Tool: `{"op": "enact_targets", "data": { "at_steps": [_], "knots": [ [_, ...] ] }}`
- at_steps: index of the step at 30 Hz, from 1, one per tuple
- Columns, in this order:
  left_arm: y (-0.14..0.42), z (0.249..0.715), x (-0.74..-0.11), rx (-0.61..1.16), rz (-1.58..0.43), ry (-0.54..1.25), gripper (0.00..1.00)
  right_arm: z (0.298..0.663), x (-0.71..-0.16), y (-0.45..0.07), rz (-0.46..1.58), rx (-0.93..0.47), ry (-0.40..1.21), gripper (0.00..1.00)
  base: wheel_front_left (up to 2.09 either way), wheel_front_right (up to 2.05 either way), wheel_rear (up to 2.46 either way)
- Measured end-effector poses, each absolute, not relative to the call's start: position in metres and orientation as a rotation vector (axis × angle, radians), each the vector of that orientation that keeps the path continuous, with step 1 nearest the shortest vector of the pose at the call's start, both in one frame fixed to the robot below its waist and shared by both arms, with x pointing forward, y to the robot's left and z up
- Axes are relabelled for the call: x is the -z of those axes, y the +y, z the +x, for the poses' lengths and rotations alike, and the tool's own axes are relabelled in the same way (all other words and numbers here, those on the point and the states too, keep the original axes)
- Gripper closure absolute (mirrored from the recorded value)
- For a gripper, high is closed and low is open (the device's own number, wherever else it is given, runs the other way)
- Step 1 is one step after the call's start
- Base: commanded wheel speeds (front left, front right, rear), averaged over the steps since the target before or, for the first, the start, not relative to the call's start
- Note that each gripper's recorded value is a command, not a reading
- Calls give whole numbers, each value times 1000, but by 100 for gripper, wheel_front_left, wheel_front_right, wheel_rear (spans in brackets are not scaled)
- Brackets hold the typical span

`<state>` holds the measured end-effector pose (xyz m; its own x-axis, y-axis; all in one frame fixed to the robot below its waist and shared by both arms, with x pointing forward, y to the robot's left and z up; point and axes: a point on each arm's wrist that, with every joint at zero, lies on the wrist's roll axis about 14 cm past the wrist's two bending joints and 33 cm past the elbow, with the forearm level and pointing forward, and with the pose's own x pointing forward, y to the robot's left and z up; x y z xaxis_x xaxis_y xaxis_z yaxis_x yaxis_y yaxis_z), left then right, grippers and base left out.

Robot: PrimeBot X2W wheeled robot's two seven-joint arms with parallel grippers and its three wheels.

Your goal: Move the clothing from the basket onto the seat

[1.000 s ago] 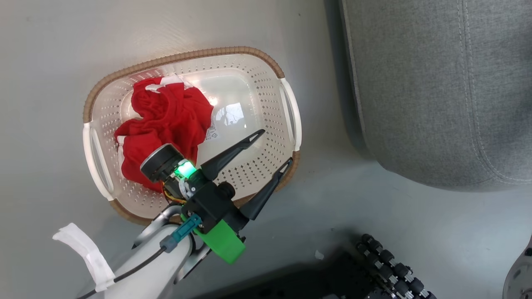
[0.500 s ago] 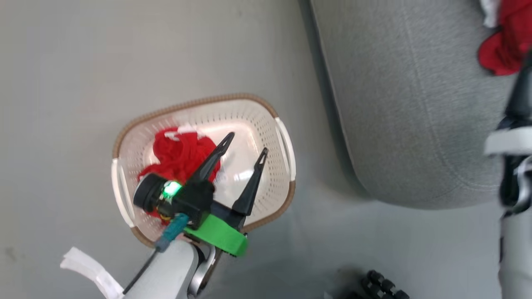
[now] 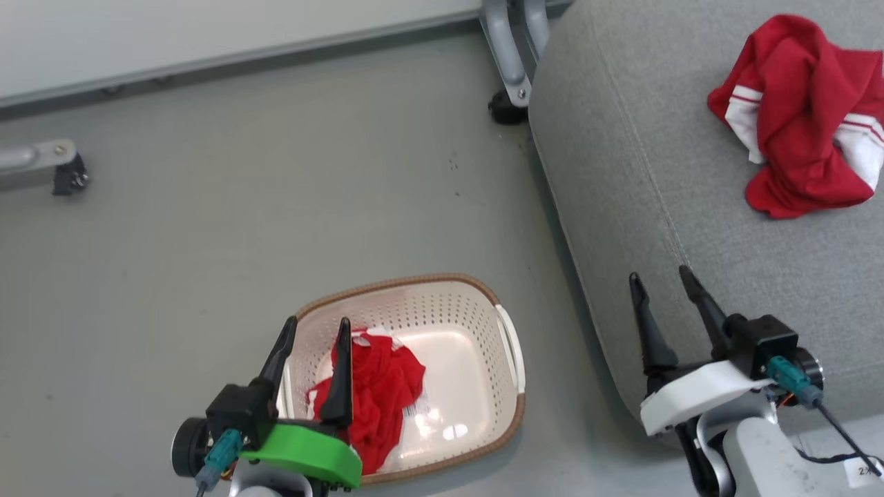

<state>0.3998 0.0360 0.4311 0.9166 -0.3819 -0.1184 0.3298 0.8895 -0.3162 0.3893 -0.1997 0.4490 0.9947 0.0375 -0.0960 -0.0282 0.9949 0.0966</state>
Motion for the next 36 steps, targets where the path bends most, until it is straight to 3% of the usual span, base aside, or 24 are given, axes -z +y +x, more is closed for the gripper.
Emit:
{"op": "enact_targets", "data": {
  "at_steps": [9, 14, 24, 36],
  "knots": [
    [97, 366, -484, 217, -210, 9, 0, 366, -512, -140, 123, -204, -90, 0, 0, 0, 0],
    [112, 339, -509, 178, -199, -77, 0, 345, -536, -136, 118, -208, -170, 0, 0, 0, 0],
    [121, 306, -533, 157, -158, -170, 0, 316, -519, -113, 127, -262, -125, 0, 0, 0, 0],
    [126, 308, -527, 137, -137, -152, 0, 314, -520, -109, 144, -271, -128, 0, 0, 0, 0]
  ]
}}
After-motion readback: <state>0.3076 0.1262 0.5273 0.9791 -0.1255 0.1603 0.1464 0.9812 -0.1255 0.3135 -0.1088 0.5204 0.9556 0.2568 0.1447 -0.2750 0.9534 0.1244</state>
